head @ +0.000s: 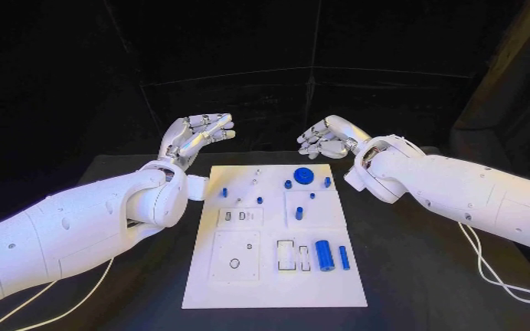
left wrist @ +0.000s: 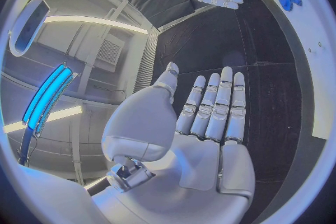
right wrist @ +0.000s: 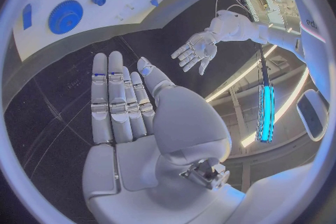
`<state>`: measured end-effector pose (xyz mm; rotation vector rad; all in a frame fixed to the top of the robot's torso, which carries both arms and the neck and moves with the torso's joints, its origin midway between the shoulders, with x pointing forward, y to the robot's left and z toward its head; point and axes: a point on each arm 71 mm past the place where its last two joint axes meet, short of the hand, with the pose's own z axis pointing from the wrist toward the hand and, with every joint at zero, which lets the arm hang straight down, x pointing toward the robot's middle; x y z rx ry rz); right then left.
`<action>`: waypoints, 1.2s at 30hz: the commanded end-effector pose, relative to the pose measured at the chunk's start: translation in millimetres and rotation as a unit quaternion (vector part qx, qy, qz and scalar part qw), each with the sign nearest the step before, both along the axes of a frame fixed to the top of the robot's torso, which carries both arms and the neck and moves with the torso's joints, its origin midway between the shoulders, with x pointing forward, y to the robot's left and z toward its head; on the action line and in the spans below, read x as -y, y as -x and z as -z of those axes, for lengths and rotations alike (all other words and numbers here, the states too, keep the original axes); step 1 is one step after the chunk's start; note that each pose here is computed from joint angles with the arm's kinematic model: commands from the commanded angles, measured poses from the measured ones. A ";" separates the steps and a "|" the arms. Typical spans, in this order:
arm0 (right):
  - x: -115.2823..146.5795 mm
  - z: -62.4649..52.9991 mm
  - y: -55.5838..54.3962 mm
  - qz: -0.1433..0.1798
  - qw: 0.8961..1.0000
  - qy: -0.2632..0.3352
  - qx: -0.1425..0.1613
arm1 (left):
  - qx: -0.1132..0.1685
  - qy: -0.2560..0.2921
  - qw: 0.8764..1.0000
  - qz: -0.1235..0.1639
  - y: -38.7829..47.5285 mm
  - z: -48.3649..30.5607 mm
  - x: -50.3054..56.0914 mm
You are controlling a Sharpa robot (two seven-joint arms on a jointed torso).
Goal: Assemble the parts on the task board
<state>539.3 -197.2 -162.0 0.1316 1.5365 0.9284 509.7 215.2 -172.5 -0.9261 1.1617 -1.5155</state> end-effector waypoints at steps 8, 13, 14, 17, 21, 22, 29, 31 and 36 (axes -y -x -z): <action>-19.3 7.4 -1.3 -0.029 0.975 0.219 0.038 | 0.003 0.019 0.998 0.066 14.9 -6.9 7.0; -27.5 9.7 -0.1 -0.043 0.963 0.263 0.045 | 0.003 0.024 0.997 0.076 21.5 -9.4 8.3; -28.9 10.0 0.1 -0.045 0.961 0.268 0.046 | 0.003 0.024 0.997 0.078 22.4 -9.7 8.7; -33.3 10.9 0.5 -0.051 0.956 0.285 0.050 | 0.002 0.026 0.996 0.083 24.9 -10.6 10.4; -38.1 12.1 0.9 -0.057 0.949 0.306 0.055 | 0.001 0.029 0.996 0.089 27.8 -11.5 13.2; -39.3 12.5 0.9 -0.059 0.947 0.311 0.055 | 0.000 0.029 0.996 0.090 28.5 -11.7 13.8; -46.4 13.9 0.8 -0.066 0.943 0.321 0.055 | -0.003 0.026 0.996 0.085 29.8 -11.8 12.3; -47.7 14.1 0.6 -0.067 0.943 0.322 0.055 | -0.004 0.025 0.996 0.084 29.8 -11.8 11.4; -47.9 14.6 -0.6 -0.066 0.942 0.324 0.054 | -0.006 0.024 0.996 0.082 29.9 -11.8 9.8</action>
